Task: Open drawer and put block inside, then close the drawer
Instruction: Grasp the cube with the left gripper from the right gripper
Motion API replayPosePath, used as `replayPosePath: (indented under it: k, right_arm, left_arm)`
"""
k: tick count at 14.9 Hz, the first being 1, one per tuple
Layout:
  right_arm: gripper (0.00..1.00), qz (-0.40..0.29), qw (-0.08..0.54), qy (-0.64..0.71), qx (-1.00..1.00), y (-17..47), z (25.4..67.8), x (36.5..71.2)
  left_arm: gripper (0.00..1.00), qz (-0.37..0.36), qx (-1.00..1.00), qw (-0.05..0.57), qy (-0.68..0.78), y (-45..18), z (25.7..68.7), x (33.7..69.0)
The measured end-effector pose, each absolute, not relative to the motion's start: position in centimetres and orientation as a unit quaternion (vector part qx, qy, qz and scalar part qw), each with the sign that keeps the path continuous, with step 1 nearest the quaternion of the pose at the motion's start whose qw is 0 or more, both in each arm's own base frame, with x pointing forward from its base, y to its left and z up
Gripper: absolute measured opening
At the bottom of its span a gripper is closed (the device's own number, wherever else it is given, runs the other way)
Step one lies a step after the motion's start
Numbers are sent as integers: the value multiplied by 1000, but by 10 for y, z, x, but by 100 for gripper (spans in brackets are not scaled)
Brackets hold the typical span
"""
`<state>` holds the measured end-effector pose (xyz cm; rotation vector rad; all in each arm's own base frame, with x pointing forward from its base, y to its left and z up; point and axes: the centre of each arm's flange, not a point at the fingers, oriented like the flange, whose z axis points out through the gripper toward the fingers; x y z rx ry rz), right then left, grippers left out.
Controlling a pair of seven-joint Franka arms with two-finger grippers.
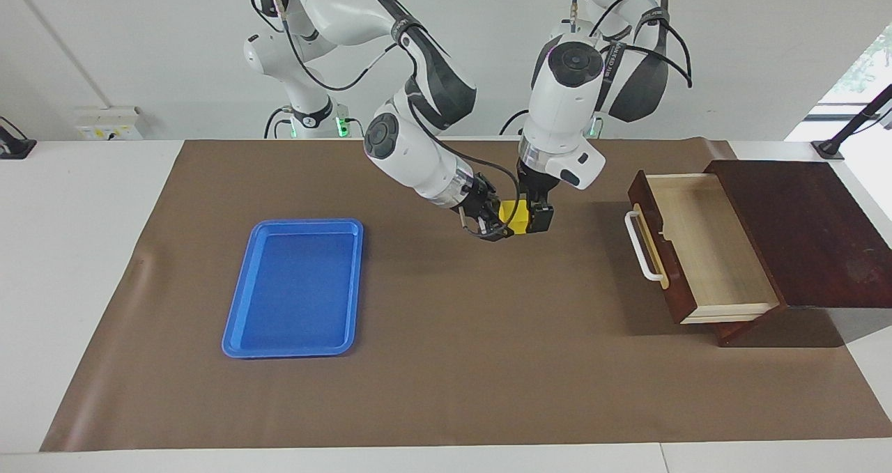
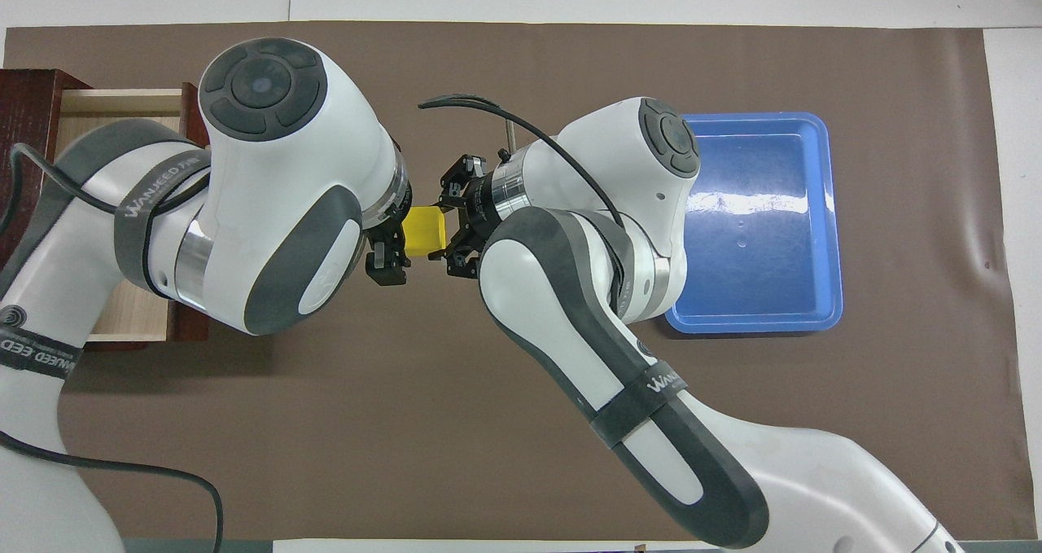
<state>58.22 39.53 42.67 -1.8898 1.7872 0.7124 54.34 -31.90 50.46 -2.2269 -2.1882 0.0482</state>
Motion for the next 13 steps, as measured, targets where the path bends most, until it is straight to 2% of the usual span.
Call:
replayPosePath:
  k: [8, 9, 10, 11, 12, 13]
  right_arm:
    - [56, 257, 220, 647, -683, 394, 427, 583]
    - [56, 257, 220, 647, -684, 394, 427, 583]
    - [56, 256, 220, 647, -684, 394, 427, 583]
    - [56, 256, 220, 647, -684, 394, 427, 583]
    - [56, 256, 220, 647, -684, 394, 427, 583]
    - [56, 256, 219, 647, -684, 394, 426, 583]
  left_arm:
    - [100, 13, -712, 10, -702, -328, 487, 538]
    - [93, 13, -710, 9, -704, -329, 486, 538]
    - [93, 13, -707, 7, -707, -329, 486, 538]
    - [89, 12, -705, 7, -709, -329, 486, 538]
    - [80, 12, -704, 7, -710, -329, 487, 538]
    - [62, 11, -704, 5, -710, -329, 487, 538]
